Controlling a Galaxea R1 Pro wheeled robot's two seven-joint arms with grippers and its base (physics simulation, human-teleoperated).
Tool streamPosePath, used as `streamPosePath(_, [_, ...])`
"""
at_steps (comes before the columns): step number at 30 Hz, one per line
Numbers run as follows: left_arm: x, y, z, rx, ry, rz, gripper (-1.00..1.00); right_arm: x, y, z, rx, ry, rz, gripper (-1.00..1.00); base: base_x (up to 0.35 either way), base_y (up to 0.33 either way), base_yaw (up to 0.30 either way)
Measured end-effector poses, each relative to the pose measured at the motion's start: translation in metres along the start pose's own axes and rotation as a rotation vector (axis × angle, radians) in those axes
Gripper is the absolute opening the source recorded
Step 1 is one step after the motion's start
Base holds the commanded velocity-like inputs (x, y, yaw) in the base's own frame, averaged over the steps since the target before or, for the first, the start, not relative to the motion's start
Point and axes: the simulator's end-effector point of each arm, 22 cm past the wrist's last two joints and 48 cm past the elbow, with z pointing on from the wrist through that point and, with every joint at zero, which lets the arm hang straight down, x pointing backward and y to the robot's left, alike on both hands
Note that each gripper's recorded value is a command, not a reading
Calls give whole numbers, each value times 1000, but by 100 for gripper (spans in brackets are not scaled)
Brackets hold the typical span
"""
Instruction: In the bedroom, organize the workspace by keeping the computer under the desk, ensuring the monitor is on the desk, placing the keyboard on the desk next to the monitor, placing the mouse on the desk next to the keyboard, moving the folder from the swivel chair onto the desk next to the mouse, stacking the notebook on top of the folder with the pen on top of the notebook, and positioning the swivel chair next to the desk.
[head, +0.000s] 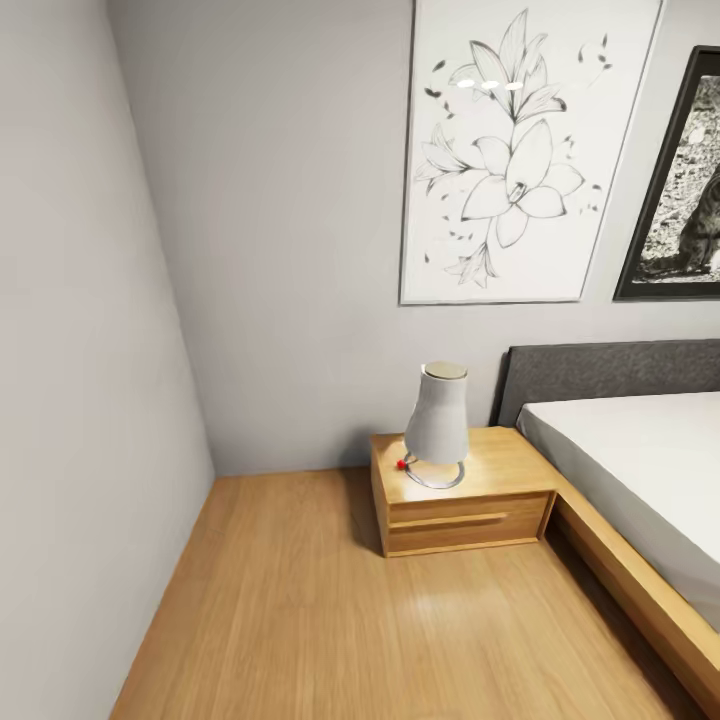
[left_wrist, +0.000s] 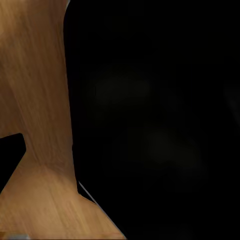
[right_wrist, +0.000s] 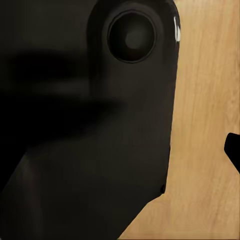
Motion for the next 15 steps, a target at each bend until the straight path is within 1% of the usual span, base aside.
streamPosePath(1, [0, 0, 0, 0, 0, 0, 100, 0, 0, 0, 0, 0, 0, 100, 0, 0, 0])
streamPosePath(3, [-12, -11, 0, 19, -23, 4, 100, -11, 8, 0, -8, -18, -2, 100, 0, 0, 0])
streamPosePath(6, [-17, -24, -1, 37, -32, 4, 100, -16, 10, 0, -10, -25, -1, 100, 0, 0, 0])
streamPosePath(8, [-20, -32, -4, 46, -39, 7, 100, -18, 6, -4, -5, -29, 4, 100, 0, 0, 0])
streamPosePath(11, [-28, -44, -10, 61, -57, 11, 100, -25, -6, -9, 10, -48, 8, 100, 0, 0, 0])
streamPosePath(12, [-31, -46, -12, 63, -63, 12, 100, -26, -10, -11, 14, -54, 10, 100, 0, 0, 0])
streamPosePath(15, [-39, -44, -18, 60, -80, 13, 100, -30, -11, -16, 15, -71, 11, 100, 0, 0, -23])
